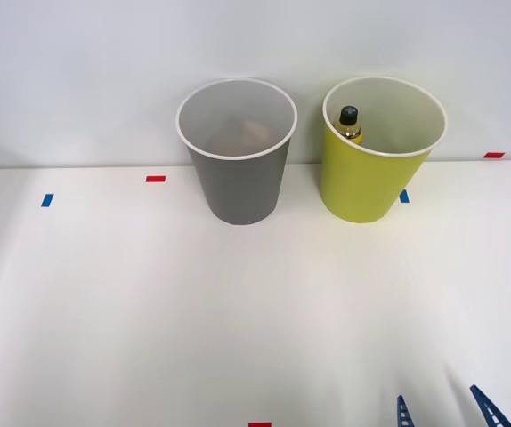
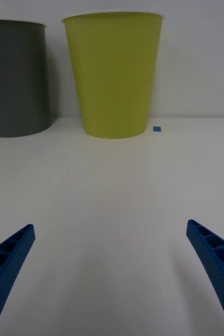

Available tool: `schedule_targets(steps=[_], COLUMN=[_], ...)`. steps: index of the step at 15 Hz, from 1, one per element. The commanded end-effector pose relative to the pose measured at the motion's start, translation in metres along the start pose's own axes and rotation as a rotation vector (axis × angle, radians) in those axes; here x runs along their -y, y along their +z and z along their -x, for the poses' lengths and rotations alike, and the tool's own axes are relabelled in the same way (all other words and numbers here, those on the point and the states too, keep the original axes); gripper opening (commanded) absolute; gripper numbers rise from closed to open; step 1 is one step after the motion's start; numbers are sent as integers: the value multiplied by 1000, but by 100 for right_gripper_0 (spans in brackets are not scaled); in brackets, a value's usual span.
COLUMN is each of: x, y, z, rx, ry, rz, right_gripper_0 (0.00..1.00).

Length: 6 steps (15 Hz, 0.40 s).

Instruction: Put cans in the gray bin, plastic bottles in the light green bin

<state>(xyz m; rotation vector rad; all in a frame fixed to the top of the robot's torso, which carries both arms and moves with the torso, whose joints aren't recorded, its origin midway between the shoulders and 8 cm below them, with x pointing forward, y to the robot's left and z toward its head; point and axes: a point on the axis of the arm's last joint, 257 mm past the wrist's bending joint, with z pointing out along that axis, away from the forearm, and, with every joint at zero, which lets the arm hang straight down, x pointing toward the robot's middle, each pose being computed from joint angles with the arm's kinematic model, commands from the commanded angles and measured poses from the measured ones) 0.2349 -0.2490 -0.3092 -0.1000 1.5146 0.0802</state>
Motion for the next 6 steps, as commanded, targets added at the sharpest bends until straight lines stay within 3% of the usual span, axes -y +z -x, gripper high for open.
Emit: schedule_targets(steps=[1,6], x=[0,0], y=[0,0], z=[0,0], rx=[0,0], ry=[0,0], rz=[0,0], right_gripper_0=[100,100])
